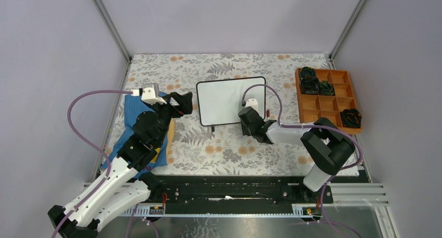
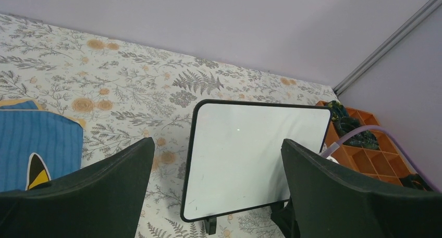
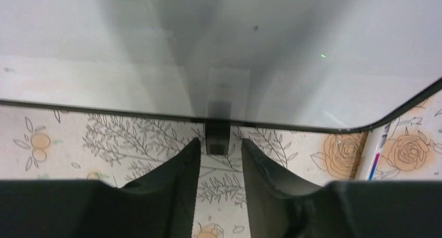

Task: Write a sentence on the whiteboard
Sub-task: Move the whiteboard to the center of the board, then open the pen cap at the center of the board.

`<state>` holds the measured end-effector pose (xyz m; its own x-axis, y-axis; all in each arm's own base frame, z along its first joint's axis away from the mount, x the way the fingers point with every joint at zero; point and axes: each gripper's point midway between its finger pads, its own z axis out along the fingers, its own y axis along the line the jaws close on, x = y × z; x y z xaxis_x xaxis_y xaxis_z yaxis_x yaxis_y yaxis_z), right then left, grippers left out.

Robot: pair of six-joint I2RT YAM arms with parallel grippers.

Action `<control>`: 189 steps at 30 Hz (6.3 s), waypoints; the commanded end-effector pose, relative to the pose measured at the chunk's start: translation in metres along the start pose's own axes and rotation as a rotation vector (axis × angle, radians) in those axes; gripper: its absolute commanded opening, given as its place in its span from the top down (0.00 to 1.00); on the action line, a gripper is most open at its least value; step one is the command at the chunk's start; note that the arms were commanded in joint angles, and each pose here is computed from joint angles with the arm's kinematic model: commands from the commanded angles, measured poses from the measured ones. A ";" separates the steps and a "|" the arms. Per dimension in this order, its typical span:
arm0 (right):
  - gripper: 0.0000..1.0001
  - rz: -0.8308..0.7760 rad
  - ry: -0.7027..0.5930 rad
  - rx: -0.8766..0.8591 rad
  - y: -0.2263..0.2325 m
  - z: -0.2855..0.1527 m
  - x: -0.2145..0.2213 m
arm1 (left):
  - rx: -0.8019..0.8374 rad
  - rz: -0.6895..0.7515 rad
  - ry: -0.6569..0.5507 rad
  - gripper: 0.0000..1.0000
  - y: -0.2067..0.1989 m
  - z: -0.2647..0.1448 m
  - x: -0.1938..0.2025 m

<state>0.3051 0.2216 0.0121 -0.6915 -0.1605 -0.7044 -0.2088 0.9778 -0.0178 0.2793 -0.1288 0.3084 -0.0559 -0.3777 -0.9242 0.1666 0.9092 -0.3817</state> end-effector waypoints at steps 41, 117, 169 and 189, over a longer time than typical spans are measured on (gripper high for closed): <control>0.31 0.365 -0.074 0.050 -0.089 -0.085 -0.006 | 0.117 -0.032 -0.027 0.01 -0.023 0.002 -0.003; 0.66 0.418 0.295 0.111 -0.121 -0.047 0.034 | 0.192 -0.029 -0.012 0.01 -0.036 -0.008 -0.008; 1.00 0.245 -0.412 -0.582 -0.035 -0.230 -0.107 | 0.501 -0.030 0.008 0.01 -0.086 -0.030 -0.006; 1.00 0.063 -0.637 -1.097 0.089 -0.305 -0.132 | 1.008 -0.148 0.216 0.06 -0.168 -0.085 -0.002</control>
<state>0.1723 0.2799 0.2823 -0.4178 0.1814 -0.8903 -0.7989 0.3934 0.4550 0.1851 -0.2602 0.3546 -0.2870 -0.3261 -0.9007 0.8482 0.3505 -0.3972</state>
